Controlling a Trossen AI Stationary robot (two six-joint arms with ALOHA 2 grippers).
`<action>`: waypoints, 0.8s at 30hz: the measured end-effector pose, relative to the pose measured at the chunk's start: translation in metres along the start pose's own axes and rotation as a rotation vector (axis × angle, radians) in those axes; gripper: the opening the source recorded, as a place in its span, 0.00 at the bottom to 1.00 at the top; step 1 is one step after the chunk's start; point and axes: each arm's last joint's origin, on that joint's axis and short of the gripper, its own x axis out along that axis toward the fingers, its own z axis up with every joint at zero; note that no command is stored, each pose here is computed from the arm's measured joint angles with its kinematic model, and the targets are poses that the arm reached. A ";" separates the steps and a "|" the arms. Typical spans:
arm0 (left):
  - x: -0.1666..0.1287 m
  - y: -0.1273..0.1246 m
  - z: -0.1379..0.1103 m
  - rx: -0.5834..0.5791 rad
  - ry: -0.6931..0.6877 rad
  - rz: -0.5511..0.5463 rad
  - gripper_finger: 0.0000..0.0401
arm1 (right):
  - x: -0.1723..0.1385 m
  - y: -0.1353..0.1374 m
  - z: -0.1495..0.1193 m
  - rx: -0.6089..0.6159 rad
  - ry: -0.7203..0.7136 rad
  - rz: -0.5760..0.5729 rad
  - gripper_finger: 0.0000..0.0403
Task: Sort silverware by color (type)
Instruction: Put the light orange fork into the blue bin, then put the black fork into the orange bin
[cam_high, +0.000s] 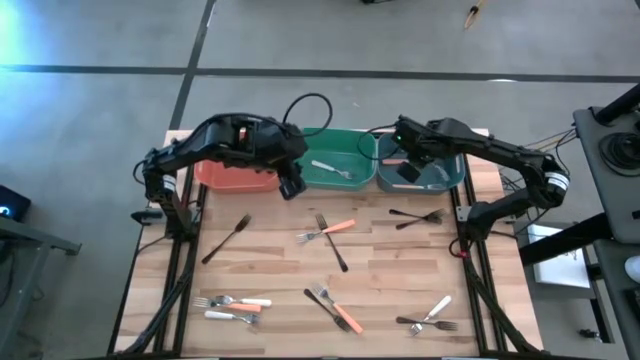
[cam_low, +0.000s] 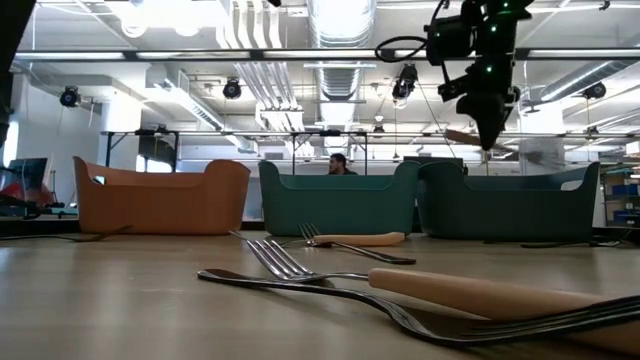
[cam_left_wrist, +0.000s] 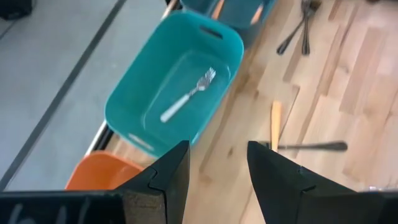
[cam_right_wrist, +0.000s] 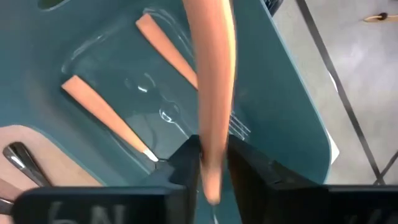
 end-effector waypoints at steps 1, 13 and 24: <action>0.000 -0.001 -0.001 0.000 0.010 0.001 0.36 | 0.000 0.000 0.000 0.004 -0.002 0.000 0.24; 0.012 -0.026 -0.014 0.004 0.080 -0.009 0.36 | -0.028 -0.010 -0.006 0.100 -0.110 0.071 0.40; 0.064 -0.055 -0.098 0.071 0.478 -0.026 0.36 | -0.046 -0.014 -0.020 0.119 -0.176 0.217 0.34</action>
